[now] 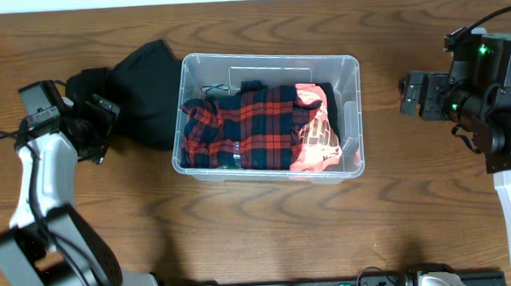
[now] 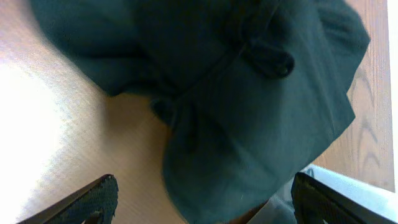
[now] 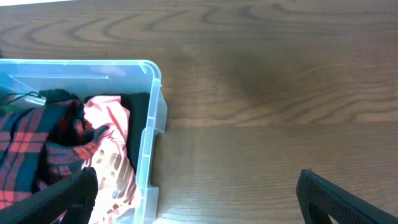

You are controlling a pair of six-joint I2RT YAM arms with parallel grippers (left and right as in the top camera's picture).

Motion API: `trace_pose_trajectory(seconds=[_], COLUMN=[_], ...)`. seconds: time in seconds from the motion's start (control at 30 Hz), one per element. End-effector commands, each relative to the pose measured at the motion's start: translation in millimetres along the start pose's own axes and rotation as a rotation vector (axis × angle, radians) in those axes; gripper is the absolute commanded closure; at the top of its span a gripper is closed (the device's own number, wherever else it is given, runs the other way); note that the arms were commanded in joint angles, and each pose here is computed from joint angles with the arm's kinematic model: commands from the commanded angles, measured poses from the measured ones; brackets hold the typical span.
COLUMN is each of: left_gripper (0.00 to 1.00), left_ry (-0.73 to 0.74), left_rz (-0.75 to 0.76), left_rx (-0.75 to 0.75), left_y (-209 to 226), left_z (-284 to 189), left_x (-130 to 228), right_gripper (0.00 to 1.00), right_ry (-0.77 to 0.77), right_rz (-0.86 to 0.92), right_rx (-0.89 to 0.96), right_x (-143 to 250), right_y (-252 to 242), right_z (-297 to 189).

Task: Pack container
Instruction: 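Grasp the black garment with the left gripper and lift it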

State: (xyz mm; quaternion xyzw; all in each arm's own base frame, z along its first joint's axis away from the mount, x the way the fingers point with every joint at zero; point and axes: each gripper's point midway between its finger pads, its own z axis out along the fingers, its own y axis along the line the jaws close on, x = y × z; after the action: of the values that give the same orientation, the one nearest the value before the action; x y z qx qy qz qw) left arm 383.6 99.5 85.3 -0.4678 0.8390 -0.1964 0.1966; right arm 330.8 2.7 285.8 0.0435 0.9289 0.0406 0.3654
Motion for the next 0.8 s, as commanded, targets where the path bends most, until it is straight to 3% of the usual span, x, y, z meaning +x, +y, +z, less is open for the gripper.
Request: trace_pose_trajectory(seconds=[0.0,0.43,0.5,0.6,0.77], left_gripper=[0.11,0.12,0.25,0.59,0.92], left_ry=[0.072,0.119,0.114,0.094,0.091], left_rz=[-0.044,-0.080,-0.065,-0.033,-0.034], left_rx=[0.059,0.128,0.163,0.218,0.250], left_y=[-4.5,-14.4,-24.2,-38.6,-45.8], left_z=[19.5,80.9,82.4,80.8,77.2], left_x=[7.2,10.7,10.2,5.7,3.4], right_gripper=[0.01,0.01,0.01,0.01,0.01], right_ry=[0.009,0.007,0.007,0.008,0.008], right_rz=[-0.003,-0.004,-0.004,-0.003,-0.003], right_rx=[0.006,0.006,0.006,0.006,0.006], right_x=[1.0,0.2,0.2,0.3,0.3], right_y=[-1.9,-1.8,-1.9,-1.9,-1.9], right_z=[3.1,3.8,3.8,3.8,3.8])
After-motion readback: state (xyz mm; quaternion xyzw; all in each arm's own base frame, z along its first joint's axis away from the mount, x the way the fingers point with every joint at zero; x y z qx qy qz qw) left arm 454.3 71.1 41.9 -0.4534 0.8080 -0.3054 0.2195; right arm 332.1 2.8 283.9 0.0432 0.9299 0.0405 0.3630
